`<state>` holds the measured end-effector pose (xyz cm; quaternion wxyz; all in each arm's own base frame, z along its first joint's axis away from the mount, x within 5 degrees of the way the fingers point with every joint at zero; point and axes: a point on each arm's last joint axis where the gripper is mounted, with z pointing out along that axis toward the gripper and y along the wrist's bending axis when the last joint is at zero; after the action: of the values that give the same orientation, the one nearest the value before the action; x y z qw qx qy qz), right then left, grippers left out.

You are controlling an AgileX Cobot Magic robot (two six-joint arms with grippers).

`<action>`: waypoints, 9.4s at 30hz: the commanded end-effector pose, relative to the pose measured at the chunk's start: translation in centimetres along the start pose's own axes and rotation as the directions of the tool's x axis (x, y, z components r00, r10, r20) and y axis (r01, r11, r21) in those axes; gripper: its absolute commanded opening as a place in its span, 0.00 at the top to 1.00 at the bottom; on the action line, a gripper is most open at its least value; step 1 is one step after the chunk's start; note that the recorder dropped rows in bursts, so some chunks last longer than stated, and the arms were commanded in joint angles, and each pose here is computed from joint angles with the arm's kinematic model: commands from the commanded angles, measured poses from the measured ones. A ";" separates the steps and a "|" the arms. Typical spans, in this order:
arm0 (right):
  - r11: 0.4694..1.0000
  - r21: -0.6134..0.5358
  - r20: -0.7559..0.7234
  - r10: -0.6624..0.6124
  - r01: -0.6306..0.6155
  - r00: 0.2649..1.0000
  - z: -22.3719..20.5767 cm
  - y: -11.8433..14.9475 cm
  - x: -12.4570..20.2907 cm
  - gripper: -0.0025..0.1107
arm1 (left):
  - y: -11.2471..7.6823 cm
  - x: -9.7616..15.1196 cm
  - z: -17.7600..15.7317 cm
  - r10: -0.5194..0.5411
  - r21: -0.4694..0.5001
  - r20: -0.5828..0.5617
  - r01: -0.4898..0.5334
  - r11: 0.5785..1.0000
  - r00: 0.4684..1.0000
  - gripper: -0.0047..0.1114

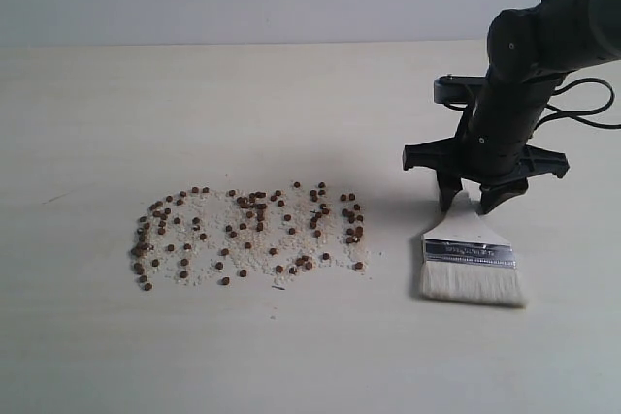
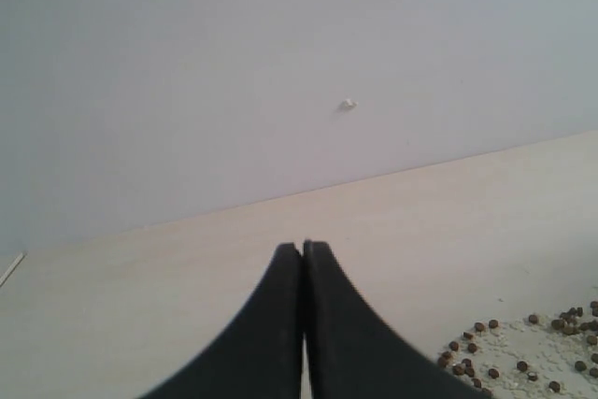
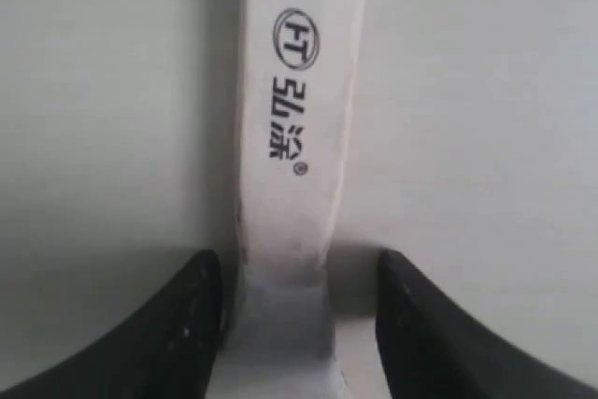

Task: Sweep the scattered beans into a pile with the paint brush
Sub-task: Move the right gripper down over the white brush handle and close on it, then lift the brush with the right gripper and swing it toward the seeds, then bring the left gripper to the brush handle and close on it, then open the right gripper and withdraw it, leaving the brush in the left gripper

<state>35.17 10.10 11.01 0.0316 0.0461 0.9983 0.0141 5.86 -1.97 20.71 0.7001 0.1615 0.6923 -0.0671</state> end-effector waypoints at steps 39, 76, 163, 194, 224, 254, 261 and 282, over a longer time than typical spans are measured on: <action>0.987 -0.079 0.306 -0.112 0.143 0.945 -13.7 -0.4 2.3 0.98 | 0.0 0.1 0.0 -0.002 -0.003 0.003 0.002 1.000 1.000 0.96; 0.923 -0.194 0.828 -0.028 0.333 0.560 -22.0 -5.0 15.7 0.98 | 0.0 0.1 0.0 -0.002 -0.003 0.003 0.002 1.000 1.000 0.96; 0.834 -0.217 0.871 -0.069 0.507 0.486 -17.3 4.8 12.0 0.98 | -13.7 -3.7 15.4 0.042 0.853 0.056 -0.070 0.516 0.998 0.42; 0.794 -0.144 0.959 -0.035 0.591 0.281 -18.7 7.3 13.0 0.98 | -14.0 -2.6 16.9 -0.004 0.819 0.025 -0.018 0.573 1.000 0.42; 0.729 -0.173 0.952 -0.048 0.662 0.302 -18.6 9.1 15.0 0.98 | -14.4 -3.3 18.6 -0.048 0.808 0.048 -0.010 0.589 0.998 0.42; 0.711 -0.177 0.954 -0.046 0.681 0.296 -18.7 9.6 15.6 0.98 | -14.8 -3.3 18.1 -0.050 0.847 0.046 -0.013 0.531 0.998 0.96; 0.713 -0.184 0.952 -0.041 0.676 0.302 -18.7 9.6 15.6 0.73 | -14.8 -3.5 18.1 -0.074 0.850 0.041 0.004 0.527 0.996 0.96; 0.880 -0.064 0.962 -0.071 0.471 0.262 -19.9 3.3 16.9 0.47 | -14.2 -3.5 18.6 -0.109 0.824 0.011 0.053 0.564 0.994 0.96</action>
<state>17.48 14.70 29.85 0.6093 -0.1328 0.7654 0.1589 18.75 -21.62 21.72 0.5545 0.4443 0.5726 -0.4088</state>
